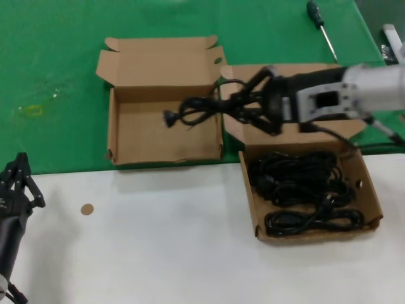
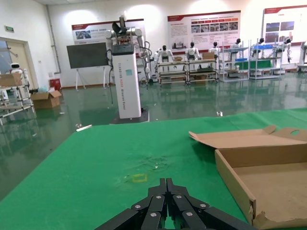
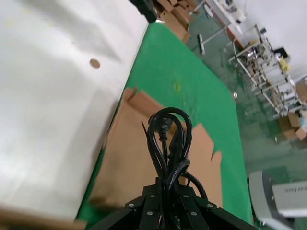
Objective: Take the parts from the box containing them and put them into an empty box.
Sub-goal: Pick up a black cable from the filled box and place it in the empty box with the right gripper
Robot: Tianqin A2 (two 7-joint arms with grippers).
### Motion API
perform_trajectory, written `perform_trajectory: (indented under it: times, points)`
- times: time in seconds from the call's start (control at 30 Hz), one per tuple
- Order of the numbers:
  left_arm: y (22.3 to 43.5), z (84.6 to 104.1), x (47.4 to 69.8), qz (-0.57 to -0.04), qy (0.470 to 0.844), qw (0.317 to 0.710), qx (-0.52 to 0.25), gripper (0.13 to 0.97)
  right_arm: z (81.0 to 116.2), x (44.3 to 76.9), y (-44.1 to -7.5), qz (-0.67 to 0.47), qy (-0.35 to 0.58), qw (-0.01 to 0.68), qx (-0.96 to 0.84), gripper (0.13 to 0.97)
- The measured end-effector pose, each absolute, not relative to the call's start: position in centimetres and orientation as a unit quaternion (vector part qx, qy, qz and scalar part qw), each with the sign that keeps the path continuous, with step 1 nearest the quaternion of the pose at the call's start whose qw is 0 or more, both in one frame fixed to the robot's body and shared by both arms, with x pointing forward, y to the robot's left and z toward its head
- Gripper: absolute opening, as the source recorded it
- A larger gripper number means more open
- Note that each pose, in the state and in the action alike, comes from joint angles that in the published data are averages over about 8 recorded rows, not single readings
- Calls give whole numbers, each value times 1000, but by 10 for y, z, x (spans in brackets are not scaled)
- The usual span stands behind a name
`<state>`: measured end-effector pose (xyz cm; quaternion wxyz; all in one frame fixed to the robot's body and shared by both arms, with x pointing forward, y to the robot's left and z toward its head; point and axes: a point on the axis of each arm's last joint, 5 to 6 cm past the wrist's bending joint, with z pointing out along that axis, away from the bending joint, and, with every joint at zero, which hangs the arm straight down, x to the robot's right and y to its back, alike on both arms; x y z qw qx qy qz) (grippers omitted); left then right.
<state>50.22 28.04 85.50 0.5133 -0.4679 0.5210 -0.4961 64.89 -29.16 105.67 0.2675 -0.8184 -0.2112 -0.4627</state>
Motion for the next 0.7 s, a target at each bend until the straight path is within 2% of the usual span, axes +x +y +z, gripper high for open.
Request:
perform_trajectory:
  times: [0.37,0.7]
  points:
    - [280,855,502,-496,521,513,-468,152,1030,684,-216,-476,-238,275,-800,181]
    - [280,855,502,-496,521,513,-468,152,1003,720,-180,-490,-241,268,-794,181]
